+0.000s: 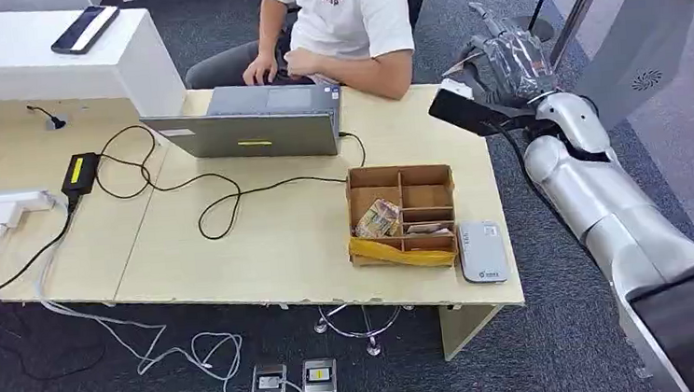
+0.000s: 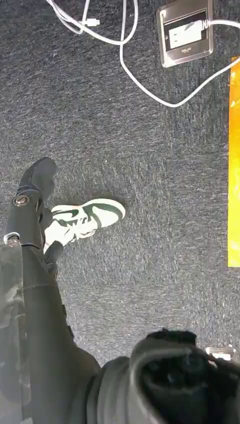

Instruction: Pass the card to the sensor for recognition and then transmit it.

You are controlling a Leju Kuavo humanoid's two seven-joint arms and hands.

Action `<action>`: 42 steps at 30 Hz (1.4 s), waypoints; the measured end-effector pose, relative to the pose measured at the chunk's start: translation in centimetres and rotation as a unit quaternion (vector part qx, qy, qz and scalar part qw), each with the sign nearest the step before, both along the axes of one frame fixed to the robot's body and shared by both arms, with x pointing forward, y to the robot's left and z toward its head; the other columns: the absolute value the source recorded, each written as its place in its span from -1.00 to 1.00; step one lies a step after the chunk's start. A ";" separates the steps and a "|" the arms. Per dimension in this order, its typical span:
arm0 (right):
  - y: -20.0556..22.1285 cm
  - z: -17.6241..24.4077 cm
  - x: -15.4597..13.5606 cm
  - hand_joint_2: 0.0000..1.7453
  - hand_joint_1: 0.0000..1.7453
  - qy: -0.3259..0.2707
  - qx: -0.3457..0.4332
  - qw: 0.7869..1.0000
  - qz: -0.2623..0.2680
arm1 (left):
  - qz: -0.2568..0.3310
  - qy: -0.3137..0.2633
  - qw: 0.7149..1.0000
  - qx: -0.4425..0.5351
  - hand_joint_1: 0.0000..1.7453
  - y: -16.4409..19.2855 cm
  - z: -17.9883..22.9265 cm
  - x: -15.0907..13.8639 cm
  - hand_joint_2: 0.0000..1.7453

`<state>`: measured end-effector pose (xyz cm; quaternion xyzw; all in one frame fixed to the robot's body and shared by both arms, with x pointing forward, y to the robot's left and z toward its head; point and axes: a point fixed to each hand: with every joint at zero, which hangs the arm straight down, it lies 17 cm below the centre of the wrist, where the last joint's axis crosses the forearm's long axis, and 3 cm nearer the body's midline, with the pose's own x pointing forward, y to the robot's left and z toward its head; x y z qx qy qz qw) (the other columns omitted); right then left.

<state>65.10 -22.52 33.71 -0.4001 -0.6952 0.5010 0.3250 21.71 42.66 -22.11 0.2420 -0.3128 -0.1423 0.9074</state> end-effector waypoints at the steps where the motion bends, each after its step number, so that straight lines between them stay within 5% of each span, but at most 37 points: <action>1: 0.0 0.0 0.0 1.00 1.00 0.000 0.000 1.000 0.000 | 0.000 0.000 1.000 0.000 -1.00 0.0 0.0 0.0 -1.00; 6: -0.3 -0.2 0.1 1.00 1.00 0.007 0.006 1.000 -0.008 | 0.002 0.000 1.000 0.000 -1.00 0.0 0.0 0.0 -1.00; 14: -12.8 -9.3 -2.1 1.00 1.00 0.105 0.065 0.989 -0.082 | 0.027 0.010 1.000 0.001 -1.00 0.4 -0.7 -2.3 -1.00; 22: -18.1 -12.4 -4.0 1.00 1.00 0.132 0.057 0.981 -0.131 | 0.024 0.005 1.000 0.000 -1.00 0.2 -0.5 -1.8 -1.00; 42: -20.6 -12.7 -5.6 1.00 1.00 0.125 0.054 0.980 -0.144 | 0.021 0.004 1.000 0.002 -1.00 -0.1 -0.5 -1.6 -1.00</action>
